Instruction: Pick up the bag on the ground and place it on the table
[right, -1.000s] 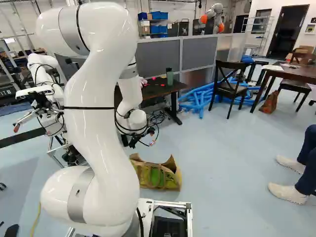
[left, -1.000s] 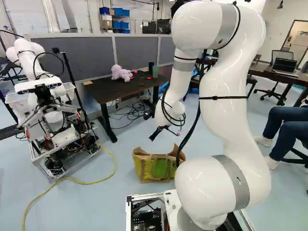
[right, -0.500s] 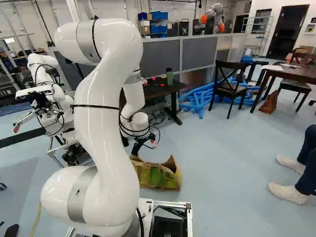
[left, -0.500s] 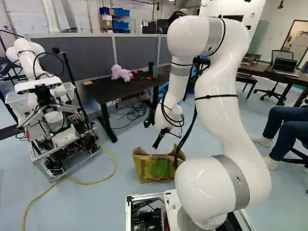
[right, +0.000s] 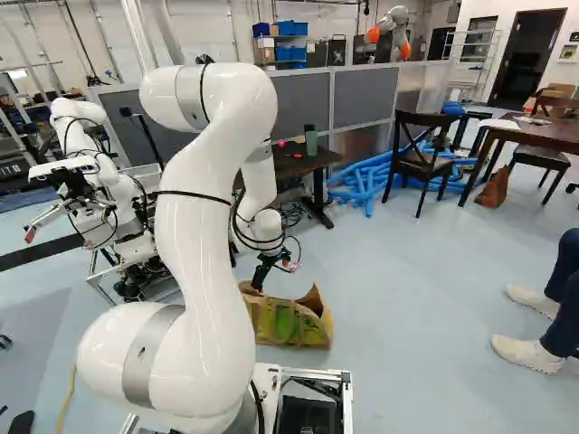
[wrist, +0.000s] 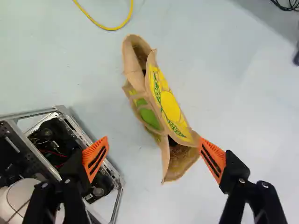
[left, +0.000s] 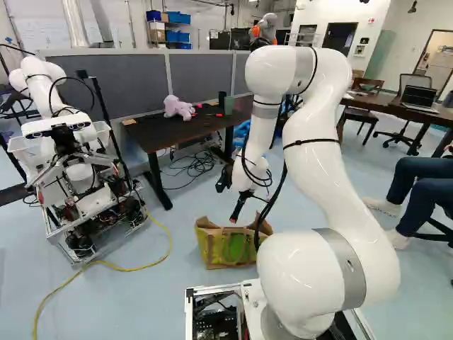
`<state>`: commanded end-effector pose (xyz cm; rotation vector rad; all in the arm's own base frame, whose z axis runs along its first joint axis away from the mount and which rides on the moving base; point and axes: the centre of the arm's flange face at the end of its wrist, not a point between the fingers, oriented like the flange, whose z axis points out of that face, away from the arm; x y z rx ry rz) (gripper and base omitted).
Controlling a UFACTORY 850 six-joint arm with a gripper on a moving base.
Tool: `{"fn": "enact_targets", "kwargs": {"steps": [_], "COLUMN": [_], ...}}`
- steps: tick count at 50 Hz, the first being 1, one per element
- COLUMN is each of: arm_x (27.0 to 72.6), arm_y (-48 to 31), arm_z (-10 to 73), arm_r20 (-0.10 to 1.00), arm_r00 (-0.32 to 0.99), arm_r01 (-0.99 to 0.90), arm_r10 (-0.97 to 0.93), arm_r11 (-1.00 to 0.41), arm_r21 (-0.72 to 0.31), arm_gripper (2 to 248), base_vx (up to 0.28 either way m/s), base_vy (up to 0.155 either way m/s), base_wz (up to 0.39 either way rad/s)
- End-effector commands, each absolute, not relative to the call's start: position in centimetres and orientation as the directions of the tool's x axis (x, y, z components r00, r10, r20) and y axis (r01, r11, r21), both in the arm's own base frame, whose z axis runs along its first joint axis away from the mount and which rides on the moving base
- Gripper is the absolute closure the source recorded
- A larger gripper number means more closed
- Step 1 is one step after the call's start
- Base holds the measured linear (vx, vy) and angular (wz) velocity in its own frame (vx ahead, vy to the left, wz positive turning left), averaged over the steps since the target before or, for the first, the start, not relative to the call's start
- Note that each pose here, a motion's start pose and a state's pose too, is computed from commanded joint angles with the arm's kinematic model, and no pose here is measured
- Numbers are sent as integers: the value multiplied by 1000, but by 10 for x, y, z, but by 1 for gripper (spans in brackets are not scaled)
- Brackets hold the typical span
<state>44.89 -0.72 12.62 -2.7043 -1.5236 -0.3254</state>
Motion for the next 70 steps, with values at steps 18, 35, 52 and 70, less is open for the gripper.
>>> {"fn": "enact_targets", "kwargs": {"steps": [18,35,52,70], "arm_x": [480,506,517,521], "arm_y": [-13,-2,17,31], "arm_z": [99,73,47,19], "arm_r20": [193,195,178,153], "arm_r00": [398,326,293,280], "arm_r01": [902,930,945,953], "arm_r10": [897,925,940,948], "arm_r11": [-421,-351,-312,-294], "arm_r21": [96,107,96,75], "arm_gripper": [3,3,3,3], "base_vx": [0,0,0,0], "base_vy": [0,0,0,0], "base_wz": [0,0,0,0]}}
